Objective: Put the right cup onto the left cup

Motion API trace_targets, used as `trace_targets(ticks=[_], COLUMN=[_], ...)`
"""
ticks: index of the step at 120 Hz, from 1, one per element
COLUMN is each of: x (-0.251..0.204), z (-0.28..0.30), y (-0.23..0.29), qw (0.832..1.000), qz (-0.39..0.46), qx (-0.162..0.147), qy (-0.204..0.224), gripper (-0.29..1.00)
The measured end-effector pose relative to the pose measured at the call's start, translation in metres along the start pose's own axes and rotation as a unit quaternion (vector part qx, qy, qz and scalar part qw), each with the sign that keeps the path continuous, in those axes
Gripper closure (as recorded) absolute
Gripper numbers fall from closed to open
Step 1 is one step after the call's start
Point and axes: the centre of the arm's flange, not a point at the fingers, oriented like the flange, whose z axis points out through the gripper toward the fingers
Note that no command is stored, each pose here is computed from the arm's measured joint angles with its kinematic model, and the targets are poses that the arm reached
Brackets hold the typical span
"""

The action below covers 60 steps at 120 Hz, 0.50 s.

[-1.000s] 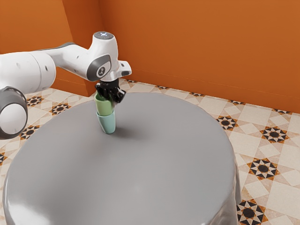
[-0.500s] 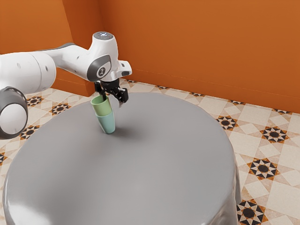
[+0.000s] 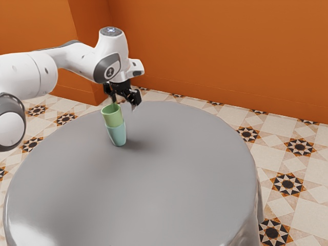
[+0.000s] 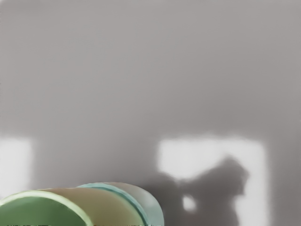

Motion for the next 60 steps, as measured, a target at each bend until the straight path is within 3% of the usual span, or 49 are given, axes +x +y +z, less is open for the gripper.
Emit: trace_targets(ticks=[37,60], x=[-0.046,-0.113], z=[-0.113,-0.207], y=[0.012,0.021], qw=[1.0,1.0], qz=[-0.006,-0.005], qx=[-0.019,-0.021], qy=[-0.005,-0.021], gripper=[0.0,0.0])
